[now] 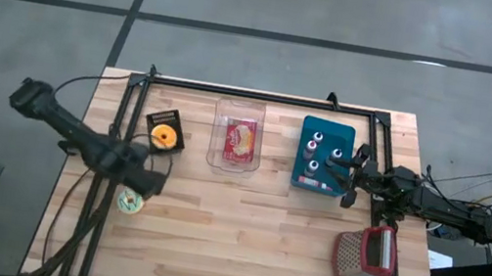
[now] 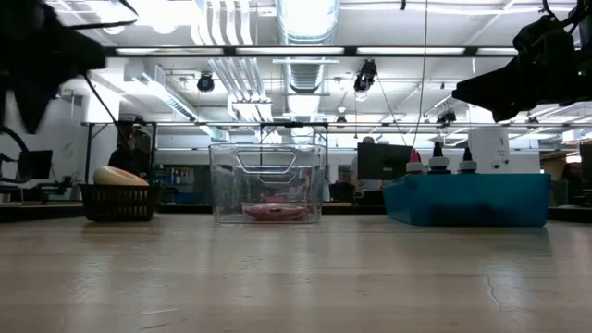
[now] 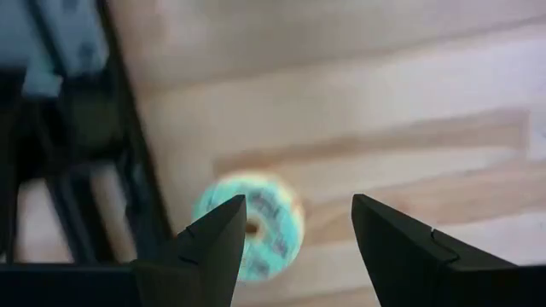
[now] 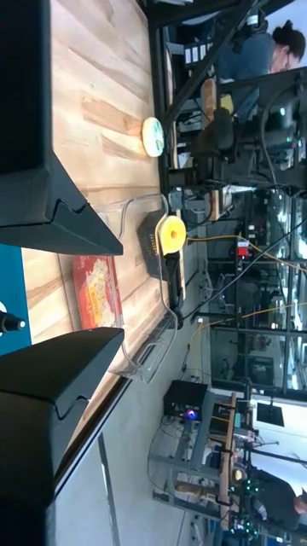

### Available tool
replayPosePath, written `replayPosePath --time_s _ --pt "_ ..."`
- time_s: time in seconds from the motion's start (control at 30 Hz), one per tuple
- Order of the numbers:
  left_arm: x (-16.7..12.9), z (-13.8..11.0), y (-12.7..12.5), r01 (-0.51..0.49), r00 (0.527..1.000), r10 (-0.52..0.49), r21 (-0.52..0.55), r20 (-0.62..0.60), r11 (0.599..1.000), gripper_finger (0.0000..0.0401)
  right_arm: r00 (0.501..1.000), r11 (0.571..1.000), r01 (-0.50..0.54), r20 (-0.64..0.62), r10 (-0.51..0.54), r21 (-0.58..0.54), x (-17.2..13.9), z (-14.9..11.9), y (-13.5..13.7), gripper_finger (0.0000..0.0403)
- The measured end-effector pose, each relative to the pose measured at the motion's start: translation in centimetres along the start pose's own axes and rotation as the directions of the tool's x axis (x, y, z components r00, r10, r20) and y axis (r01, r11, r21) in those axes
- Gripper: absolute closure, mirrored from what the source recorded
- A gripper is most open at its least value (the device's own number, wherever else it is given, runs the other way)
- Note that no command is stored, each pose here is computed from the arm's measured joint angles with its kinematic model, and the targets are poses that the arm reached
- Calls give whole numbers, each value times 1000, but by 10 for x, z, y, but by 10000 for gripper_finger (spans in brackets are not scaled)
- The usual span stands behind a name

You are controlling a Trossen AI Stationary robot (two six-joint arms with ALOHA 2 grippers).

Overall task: Pick & Place Food Item
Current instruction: Put the blue donut into the black bin

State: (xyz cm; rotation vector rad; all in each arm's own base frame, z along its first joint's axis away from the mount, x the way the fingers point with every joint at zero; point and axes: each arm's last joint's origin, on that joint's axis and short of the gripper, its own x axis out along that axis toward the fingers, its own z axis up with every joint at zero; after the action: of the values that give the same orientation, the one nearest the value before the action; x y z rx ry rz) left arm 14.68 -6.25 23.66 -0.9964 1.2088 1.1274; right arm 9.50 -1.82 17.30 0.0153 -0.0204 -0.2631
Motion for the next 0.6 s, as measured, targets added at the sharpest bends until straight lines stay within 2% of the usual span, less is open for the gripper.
replayPosePath --time_s 0.2,0.33,0.6 --pt "4 -31 6 -55 998 51 -87 -48 995 183 1000 1000 0 1 0 1 0 0 0 262" --pt "10 -49 3 -44 998 39 -102 -49 994 183 1000 1000 0 1 0 0 0 0 0 262" --pt "27 -61 -9 -95 996 94 -94 -6 991 183 1000 1000 0 0 0 2 0 0 0 262"
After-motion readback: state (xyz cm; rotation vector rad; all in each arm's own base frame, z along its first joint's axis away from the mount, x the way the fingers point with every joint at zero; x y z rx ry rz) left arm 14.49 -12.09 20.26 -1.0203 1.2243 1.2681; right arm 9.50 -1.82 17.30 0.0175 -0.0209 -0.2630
